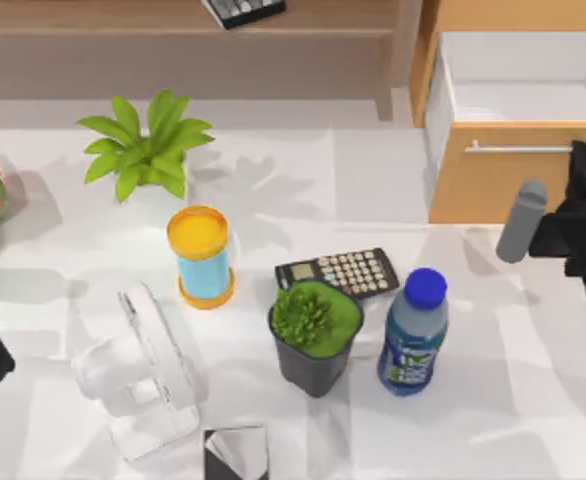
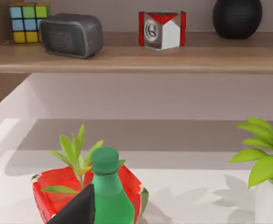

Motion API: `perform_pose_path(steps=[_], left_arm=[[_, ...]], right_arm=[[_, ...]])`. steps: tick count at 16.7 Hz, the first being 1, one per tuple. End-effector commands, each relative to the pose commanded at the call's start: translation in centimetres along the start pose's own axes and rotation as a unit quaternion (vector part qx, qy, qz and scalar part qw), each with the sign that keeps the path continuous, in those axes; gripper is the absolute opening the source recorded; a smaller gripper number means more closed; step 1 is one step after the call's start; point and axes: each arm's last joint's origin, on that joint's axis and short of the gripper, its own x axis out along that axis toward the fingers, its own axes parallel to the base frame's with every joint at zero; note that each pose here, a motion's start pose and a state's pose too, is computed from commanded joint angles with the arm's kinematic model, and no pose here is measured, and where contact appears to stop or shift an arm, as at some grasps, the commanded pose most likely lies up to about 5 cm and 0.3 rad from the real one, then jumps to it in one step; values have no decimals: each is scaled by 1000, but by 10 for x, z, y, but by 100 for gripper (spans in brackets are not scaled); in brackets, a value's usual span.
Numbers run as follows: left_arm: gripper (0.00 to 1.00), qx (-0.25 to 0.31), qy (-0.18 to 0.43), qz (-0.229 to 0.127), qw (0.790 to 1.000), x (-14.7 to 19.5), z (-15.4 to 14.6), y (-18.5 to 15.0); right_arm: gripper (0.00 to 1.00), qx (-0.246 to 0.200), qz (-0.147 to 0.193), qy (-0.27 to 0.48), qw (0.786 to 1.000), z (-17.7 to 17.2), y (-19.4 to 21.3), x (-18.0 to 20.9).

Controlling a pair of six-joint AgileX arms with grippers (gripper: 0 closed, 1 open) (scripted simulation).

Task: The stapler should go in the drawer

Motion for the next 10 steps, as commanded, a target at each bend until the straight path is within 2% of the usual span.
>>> perform_pose_path(steps=[3,5,10], left_arm=[[100,0,0,0,1000,0,0,0],[100,0,0,0,1000,0,0,0],[100,0,0,0,1000,0,0,0]], right_arm=[[0,-4,14,0,1000,-3,4,-28],[0,-3,10,0,1000,-3,3,-42],[0,-1,6,0,1000,-2,1,-46]])
